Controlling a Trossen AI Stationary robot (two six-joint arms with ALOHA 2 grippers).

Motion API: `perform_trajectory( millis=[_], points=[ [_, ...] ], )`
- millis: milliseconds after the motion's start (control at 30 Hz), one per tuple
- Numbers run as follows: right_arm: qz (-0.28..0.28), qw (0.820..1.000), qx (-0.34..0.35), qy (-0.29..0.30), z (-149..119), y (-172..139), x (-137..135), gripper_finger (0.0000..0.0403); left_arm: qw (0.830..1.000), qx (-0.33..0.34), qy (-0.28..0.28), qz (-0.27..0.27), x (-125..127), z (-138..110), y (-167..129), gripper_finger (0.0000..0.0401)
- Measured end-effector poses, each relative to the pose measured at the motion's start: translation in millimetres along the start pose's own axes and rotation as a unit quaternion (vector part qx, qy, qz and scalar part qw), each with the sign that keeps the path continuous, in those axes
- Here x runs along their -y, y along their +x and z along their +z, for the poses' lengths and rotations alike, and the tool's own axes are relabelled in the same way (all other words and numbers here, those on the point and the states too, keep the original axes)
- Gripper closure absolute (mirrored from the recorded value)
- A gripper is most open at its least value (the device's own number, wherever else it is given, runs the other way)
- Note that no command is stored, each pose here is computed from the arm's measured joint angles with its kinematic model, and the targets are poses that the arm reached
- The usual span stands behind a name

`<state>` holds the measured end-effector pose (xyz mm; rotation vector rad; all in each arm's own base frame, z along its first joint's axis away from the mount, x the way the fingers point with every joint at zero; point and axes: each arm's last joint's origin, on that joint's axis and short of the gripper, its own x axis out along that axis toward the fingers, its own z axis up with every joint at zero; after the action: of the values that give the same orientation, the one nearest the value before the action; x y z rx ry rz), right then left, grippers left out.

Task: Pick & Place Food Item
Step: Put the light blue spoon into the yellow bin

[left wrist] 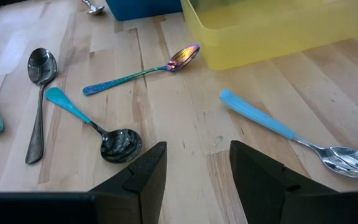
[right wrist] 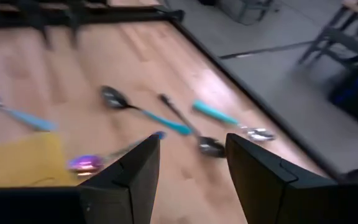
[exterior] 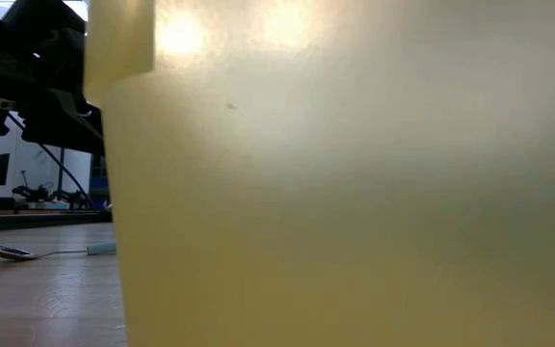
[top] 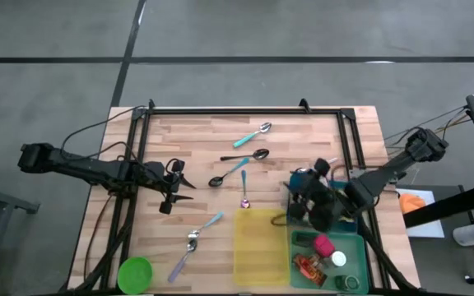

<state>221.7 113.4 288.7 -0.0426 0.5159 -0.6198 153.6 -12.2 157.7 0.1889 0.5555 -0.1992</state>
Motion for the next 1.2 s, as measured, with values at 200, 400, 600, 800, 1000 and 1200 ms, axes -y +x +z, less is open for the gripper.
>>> perform_trajectory(
  millis=[200, 400, 600, 800, 1000, 1200],
  points=[
    [-0.039, 0.996, -0.056, -0.058, 14, 40, 28, 0.0221, 1.000, 0.000, 0.000, 0.000, 0, 0, 0, 0.0227],
    [0.002, 0.993, -0.095, -0.068, 31, 83, 57, 0.0221, 1.000, 0.000, 0.000, 0.000, 0, 0, 0, 0.0227],
    [0.045, 0.988, -0.066, -0.131, 49, 112, 88, 0.0221, 1.000, 0.000, 0.000, 0.000, 0, 0, 0, 0.0227],
    [0.091, 0.977, -0.067, -0.180, 50, 140, 110, 0.0221, 1.000, 0.000, 0.000, 0.000, 0, 0, 0, 0.0227],
    [0.113, 0.977, -0.094, -0.154, 41, 175, 137, 0.0221, 1.000, 0.000, 0.000, 0.000, 0, 0, 0, 0.0227],
    [0.152, 0.975, -0.100, -0.130, 28, 213, 161, 0.0221, 1.000, 0.000, 0.000, 0.000, 0, 0, 0, 0.0227]
  ],
)
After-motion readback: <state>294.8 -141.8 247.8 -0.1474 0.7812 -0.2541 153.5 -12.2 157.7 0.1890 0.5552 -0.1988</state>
